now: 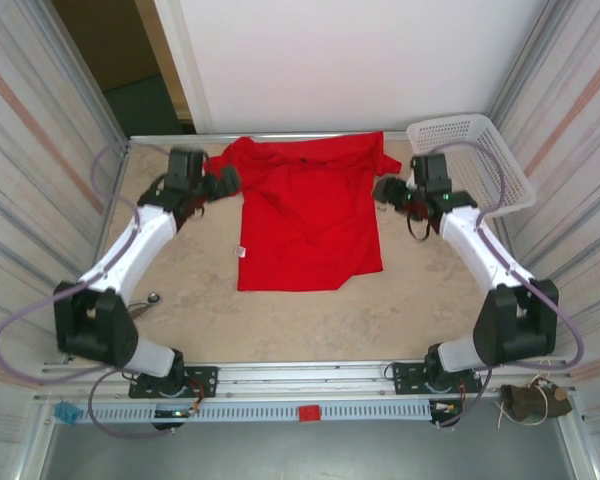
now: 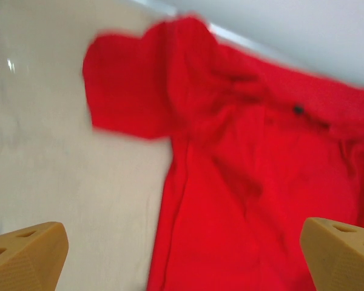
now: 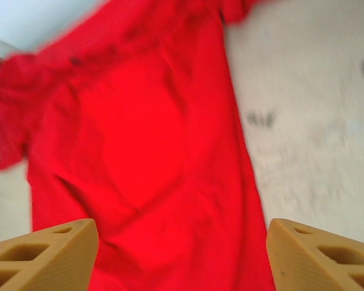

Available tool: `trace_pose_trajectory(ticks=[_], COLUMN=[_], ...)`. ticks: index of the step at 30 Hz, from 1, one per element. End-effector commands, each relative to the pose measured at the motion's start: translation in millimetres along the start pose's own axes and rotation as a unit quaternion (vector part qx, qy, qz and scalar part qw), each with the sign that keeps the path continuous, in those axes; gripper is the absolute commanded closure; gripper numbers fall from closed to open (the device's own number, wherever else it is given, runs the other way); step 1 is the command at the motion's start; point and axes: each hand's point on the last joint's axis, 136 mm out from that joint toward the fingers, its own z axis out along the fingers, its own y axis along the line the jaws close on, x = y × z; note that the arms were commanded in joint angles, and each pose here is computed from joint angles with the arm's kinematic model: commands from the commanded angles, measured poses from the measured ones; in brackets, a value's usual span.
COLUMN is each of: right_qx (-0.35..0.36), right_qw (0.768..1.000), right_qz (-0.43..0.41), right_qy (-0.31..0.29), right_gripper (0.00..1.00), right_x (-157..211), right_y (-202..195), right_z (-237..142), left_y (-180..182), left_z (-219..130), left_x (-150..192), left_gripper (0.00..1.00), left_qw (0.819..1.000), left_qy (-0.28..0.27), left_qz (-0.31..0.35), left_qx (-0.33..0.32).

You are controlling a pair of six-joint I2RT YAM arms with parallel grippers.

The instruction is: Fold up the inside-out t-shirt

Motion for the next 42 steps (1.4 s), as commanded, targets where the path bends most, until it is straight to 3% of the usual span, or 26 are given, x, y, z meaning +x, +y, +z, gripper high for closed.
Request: trace_pose_trajectory(ticks=[1,8,14,21,25,30,36,42], right_qx=[0.062,0.083,0.090,0.095,0.087,0.080,0.062,0.055], right_qw=[0.996,0.989,0.985,0.982,0.981,0.982,0.986,0.988], right_qz=[0.002,0.002,0.003,0.006,0.010,0.011,0.017,0.016], right_qy=[0.061,0.120,0.147,0.163,0.172,0.172,0.152,0.145], right_gripper=[0.31,0.30,0.34,0.42,0.57,0.99,1.00,1.00], right_x=[56.8,107.8,129.3,138.9,145.3,144.9,127.7,119.1], right_y=[-40.7,-62.2,-66.1,-68.0,-65.4,-63.4,-56.9,-53.7], right_z=[14.7,37.7,56.1,69.7,73.3,69.0,53.4,46.2], left_y=[12.2,37.9,36.0,36.1,35.4,34.4,17.2,18.9], left_z=[-0.7,14.0,32.7,44.1,46.6,49.0,42.1,33.4], left_x=[78.8,160.3,194.6,215.0,226.0,236.5,226.6,222.8], left_gripper=[0.02,0.07,0.19,0.26,0.31,0.41,0.43,0.41], left_qw=[0.996,0.985,0.979,0.975,0.974,0.973,0.977,0.976], left_qy=[0.084,0.163,0.200,0.217,0.225,0.225,0.209,0.214], left_qz=[-0.040,-0.047,-0.029,-0.028,-0.030,-0.046,-0.034,-0.029], left_qx=[-0.003,-0.026,-0.024,-0.026,-0.027,-0.018,0.002,-0.027])
